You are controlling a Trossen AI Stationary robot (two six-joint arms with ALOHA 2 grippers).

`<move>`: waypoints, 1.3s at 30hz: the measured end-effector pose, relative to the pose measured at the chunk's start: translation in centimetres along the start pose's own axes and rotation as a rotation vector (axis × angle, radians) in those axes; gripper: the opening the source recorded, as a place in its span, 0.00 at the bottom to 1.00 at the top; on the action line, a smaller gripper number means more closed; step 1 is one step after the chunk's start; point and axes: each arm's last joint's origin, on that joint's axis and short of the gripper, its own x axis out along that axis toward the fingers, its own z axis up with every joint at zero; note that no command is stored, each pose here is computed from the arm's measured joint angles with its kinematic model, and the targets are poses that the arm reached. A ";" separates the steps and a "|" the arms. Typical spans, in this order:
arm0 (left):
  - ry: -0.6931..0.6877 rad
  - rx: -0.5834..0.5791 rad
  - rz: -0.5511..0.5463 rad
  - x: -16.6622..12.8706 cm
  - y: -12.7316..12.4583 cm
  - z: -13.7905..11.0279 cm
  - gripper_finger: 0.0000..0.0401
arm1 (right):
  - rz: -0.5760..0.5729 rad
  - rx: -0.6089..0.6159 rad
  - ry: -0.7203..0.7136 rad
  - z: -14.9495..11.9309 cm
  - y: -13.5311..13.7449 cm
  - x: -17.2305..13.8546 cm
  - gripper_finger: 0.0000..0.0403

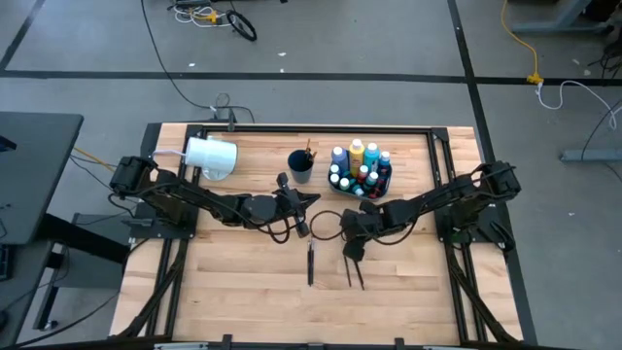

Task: Pick & Place Paint Supplies
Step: Put the gold paint brush into the blue cup

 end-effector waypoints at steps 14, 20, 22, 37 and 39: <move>0.000 -0.001 0.000 0.0 0.0 0.0 0.04 | -0.059 -0.010 0.037 -0.3 -0.5 1.7 0.27; 0.001 0.001 0.000 0.0 0.0 0.0 0.04 | -0.054 -0.011 0.045 -0.3 -0.5 1.8 0.19; 0.001 0.001 0.000 0.0 0.0 0.0 0.04 | -0.052 -0.010 0.047 -0.3 -0.5 1.8 0.15; 0.001 0.001 0.000 0.0 0.0 0.0 0.04 | -0.008 -0.064 0.077 0.4 -0.1 0.4 0.01; 0.001 0.001 0.000 0.0 0.0 0.0 0.04 | 0.015 -0.066 0.043 1.3 0.3 -0.6 0.00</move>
